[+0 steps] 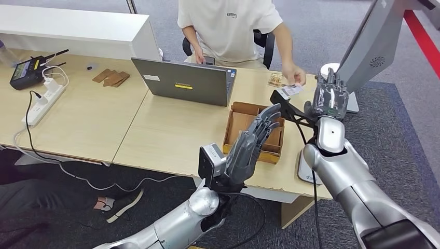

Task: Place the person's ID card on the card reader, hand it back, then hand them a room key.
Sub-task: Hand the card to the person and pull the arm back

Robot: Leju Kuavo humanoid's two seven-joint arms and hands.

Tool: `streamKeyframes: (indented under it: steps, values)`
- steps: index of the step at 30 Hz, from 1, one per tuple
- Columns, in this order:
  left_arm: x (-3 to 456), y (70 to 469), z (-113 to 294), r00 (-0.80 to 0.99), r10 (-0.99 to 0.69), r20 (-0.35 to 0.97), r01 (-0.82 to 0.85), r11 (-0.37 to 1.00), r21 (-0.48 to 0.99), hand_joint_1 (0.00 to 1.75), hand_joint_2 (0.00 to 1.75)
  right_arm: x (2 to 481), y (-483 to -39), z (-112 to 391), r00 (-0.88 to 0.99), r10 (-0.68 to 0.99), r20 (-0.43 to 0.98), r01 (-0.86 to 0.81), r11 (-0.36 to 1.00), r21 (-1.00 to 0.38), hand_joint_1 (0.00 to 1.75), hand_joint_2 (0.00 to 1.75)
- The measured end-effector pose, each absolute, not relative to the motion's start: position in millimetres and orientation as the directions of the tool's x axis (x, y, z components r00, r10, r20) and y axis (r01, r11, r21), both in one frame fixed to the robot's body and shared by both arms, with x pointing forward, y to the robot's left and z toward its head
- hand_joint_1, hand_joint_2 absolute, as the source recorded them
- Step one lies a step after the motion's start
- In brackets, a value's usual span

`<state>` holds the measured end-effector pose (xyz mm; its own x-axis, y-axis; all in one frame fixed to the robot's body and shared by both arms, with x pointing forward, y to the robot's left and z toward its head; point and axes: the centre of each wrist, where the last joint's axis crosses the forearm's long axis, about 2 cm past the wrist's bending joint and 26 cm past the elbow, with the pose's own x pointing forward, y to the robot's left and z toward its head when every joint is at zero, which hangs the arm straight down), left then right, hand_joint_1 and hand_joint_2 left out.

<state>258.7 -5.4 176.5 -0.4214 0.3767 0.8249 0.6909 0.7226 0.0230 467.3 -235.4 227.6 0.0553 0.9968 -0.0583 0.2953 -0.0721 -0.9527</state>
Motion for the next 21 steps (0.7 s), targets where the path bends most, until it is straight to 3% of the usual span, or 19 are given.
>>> streamKeyframes:
  steps: [12, 14, 16, 18, 21]
  values:
    - [258.3, -5.2, 176.0, -0.423, 0.368, 0.828, 0.686, 0.727, 0.027, 0.0, 0.0, 468.2, -236.9, 231.2, 0.044, 0.999, 0.023, 0.317, 0.008, -0.948, 0.0, 1.75]
    - [258.1, -4.4, 175.2, -0.429, 0.352, 0.832, 0.674, 0.738, 0.035, 0.0, 0.0, 468.6, -236.2, 237.1, -0.005, 0.988, 0.153, 0.345, 0.145, -0.927, 0.0, 1.75]
    - [258.2, 0.1, 173.1, -0.443, 0.315, 0.839, 0.641, 0.766, 0.051, 0.0, 0.0, 461.4, -223.9, 242.2, -0.142, 0.908, 0.394, 0.362, 0.419, -0.833, 0.0, 1.75]
    - [259.0, 5.5, 171.7, -0.453, 0.284, 0.845, 0.61, 0.79, 0.062, 0.0, 0.0, 448.3, -208.4, 240.9, -0.253, 0.8, 0.545, 0.336, 0.6, -0.726, 0.0, 1.75]
    - [260.8, 9.1, 172.3, -0.461, 0.276, 0.844, 0.596, 0.801, 0.063, 0.0, 0.0, 436.0, -198.0, 235.5, -0.299, 0.758, 0.579, 0.3, 0.651, -0.697, 0.0, 1.75]
